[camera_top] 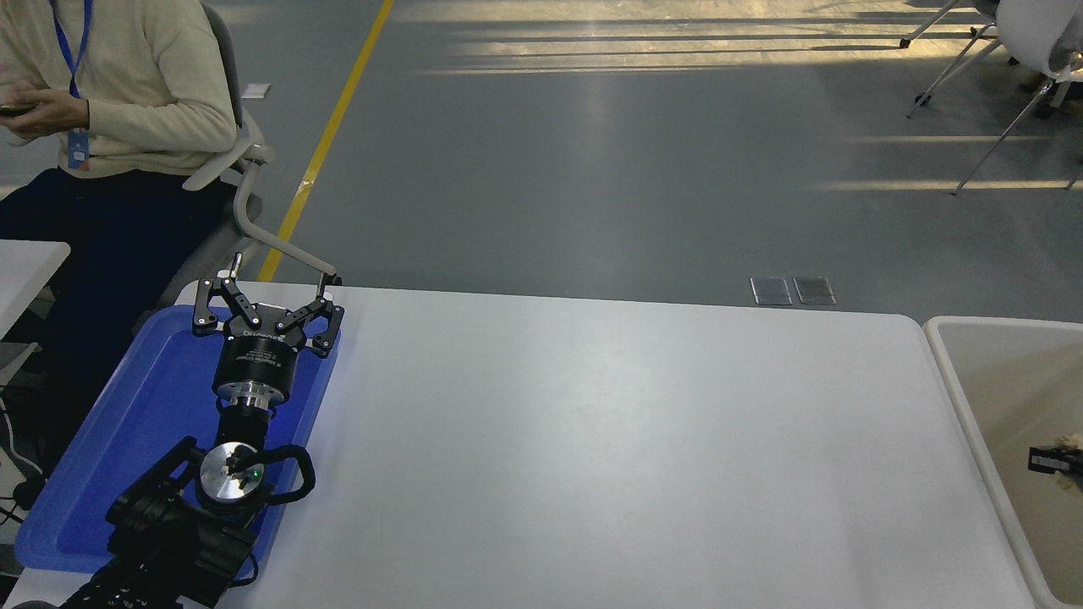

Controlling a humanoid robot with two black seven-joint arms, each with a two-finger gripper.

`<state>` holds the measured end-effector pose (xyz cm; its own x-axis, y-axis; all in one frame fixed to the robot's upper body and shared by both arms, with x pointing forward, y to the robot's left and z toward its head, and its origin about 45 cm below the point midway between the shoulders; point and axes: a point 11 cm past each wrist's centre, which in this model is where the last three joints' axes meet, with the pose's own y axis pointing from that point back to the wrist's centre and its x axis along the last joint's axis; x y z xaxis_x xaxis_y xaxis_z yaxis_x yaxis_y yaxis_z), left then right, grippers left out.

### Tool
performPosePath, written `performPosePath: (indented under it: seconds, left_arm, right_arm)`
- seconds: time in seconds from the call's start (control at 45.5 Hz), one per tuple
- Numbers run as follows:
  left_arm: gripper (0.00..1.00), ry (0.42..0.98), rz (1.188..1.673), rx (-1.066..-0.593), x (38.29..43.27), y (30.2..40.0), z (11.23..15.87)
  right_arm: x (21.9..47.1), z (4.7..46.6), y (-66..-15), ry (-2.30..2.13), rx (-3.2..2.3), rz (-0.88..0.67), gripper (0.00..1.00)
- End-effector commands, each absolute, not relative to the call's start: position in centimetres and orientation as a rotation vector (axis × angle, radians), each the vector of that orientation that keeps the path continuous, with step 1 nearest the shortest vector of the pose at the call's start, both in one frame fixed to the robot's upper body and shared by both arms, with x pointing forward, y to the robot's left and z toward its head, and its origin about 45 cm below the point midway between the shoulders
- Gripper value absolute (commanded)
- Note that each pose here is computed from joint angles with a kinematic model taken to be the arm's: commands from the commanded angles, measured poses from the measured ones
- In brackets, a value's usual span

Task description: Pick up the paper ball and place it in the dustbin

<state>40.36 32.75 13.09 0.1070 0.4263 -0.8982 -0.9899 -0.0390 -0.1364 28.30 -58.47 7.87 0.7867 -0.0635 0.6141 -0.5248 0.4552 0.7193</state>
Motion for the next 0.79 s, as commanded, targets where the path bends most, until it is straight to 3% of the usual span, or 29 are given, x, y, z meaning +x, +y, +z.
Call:
performPosePath:
  seconds: [0.0,0.11,0.154,0.615,0.769]
  left_arm:
    - [1.00,0.762,1.342,-0.986,40.36,32.77,13.10]
    - [1.00,0.763,1.341,-0.985,40.36,32.74,13.09]
    - [1.00,0.762,1.342,-0.986,40.36,32.77,13.10]
    - [1.00,0.762,1.342,-0.986,40.36,32.77,13.10]
    - [1.00,0.762,1.342,-0.986,40.36,32.77,13.10]
  right_arm:
    - [28.1,6.8,-57.6,-0.659,1.091,0.313,0.51]
    - [28.2,6.9,-57.6,-0.667,1.092,0.311,0.87]
    - [28.1,6.8,-57.6,-0.672,1.093,0.307,0.94]
    - [29.5,8.1,-57.7,-0.873,1.116,0.262,1.00]
    - [32.4,10.2,-57.2,-1.067,1.147,0.248,1.00]
